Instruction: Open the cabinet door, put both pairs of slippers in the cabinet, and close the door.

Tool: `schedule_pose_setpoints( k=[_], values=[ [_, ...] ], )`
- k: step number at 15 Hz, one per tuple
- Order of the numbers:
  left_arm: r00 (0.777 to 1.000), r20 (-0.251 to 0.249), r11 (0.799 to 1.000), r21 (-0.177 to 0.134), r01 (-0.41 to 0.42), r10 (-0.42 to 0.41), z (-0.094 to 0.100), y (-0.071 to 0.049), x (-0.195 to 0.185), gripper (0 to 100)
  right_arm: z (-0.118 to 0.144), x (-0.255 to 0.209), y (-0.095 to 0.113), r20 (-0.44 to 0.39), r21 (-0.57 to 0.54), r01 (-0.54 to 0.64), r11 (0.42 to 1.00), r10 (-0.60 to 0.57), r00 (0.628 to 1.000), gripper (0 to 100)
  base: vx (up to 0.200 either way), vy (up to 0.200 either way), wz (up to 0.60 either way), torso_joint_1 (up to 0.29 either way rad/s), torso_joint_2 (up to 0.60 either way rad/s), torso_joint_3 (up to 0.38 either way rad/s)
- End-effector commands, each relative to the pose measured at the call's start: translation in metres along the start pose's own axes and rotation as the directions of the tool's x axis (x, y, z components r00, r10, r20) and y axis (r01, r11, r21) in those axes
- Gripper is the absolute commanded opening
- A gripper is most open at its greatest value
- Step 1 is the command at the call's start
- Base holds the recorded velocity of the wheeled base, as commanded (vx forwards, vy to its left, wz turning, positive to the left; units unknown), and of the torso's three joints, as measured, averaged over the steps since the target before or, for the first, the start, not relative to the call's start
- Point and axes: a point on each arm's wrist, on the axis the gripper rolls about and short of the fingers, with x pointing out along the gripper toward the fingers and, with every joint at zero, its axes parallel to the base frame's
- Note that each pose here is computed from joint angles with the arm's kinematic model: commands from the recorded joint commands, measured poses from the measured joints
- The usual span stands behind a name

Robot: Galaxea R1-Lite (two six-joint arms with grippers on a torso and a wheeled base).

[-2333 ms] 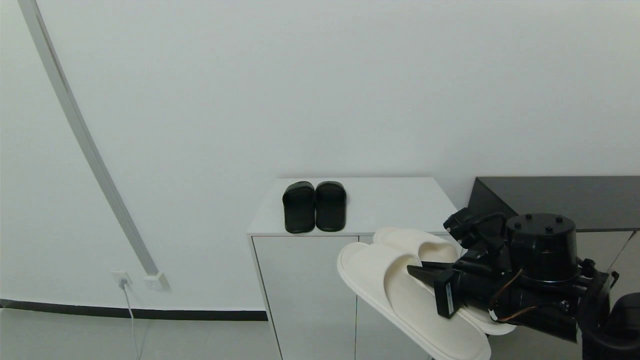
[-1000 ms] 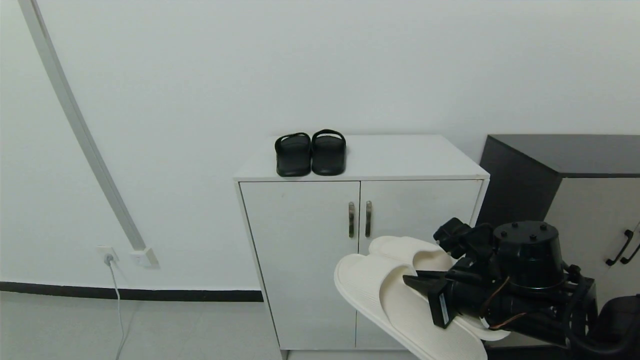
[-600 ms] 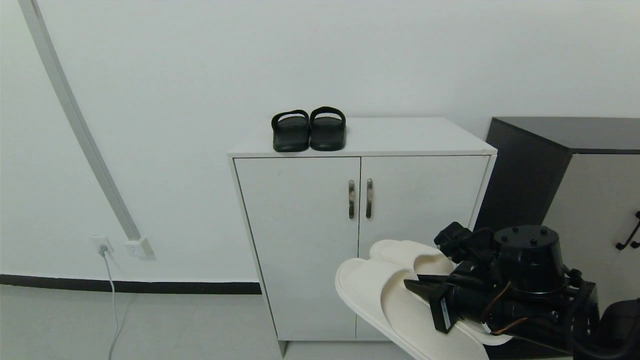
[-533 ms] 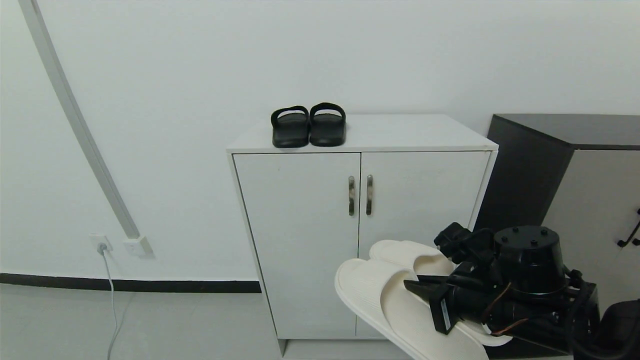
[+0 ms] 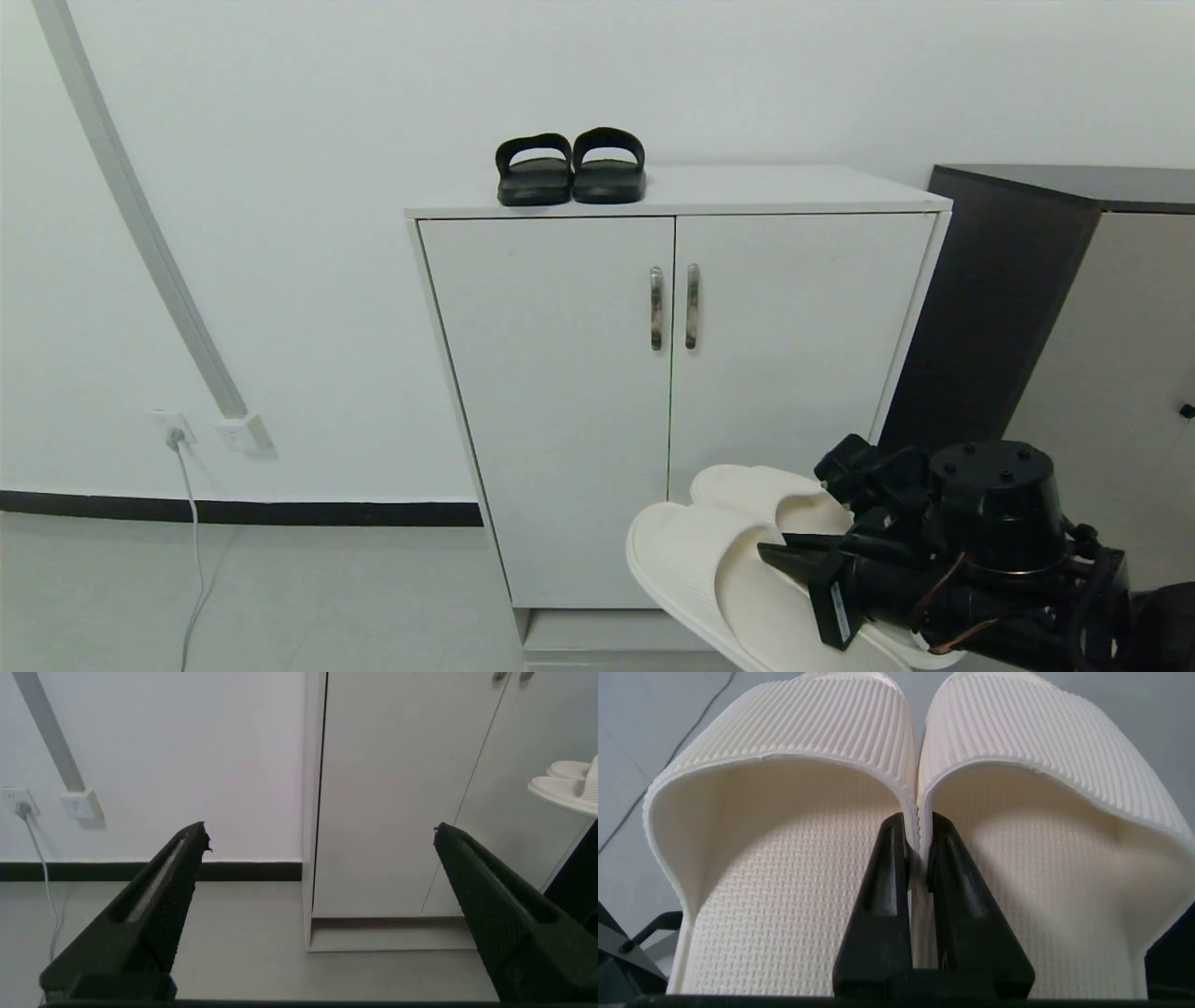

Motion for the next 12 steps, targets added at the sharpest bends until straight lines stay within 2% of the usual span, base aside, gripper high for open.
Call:
schedule_pose_setpoints(
  k=[1, 6, 8, 11, 12],
  values=[
    [1.0, -0.002, 1.0, 0.0, 0.0, 0.0, 0.0, 0.0, 0.0001, 100, -0.0018, -0.0003, 0.0002, -0.005, 0.0, -0.001, 1.0, 0.001, 1.0, 0, 0.0, 0.0, 0.0, -0.007, 0.12, 0.056],
    [1.0, 0.0, 1.0, 0.0, 0.0, 0.0, 0.0004, 0.0, 0.0, 100, -0.0058, -0.0017, -0.0014, 0.012, 0.001, 0.005, 1.0, -0.005, 1.0, 0, 0.0, 0.0, 0.0, 0.0, 0.0, 0.0],
    [1.0, -0.004, 1.0, 0.011, 0.003, -0.003, 0.0003, 0.0, 0.0001, 100, -0.0067, -0.0016, -0.001, 0.017, -0.002, 0.004, 1.0, -0.004, 1.0, 0, 0.0, 0.0, 0.0, 0.0, 0.0, 0.0],
    [1.0, -0.005, 1.0, 0.007, 0.003, -0.003, 0.0005, 0.0, 0.0003, 100, -0.0067, -0.0016, -0.001, 0.017, -0.002, 0.004, 1.0, -0.004, 1.0, 0, 0.0, 0.0, 0.0, 0.0, 0.0, 0.0],
    [1.0, -0.022, 1.0, 0.018, -0.005, 0.005, 0.0014, 0.0, 0.0016, 100, -0.0055, -0.0021, -0.0009, 0.023, -0.002, 0.004, 1.0, -0.004, 1.0, 0, 0.0, 0.0, 0.0, -0.027, 0.16, 0.178]
  ],
)
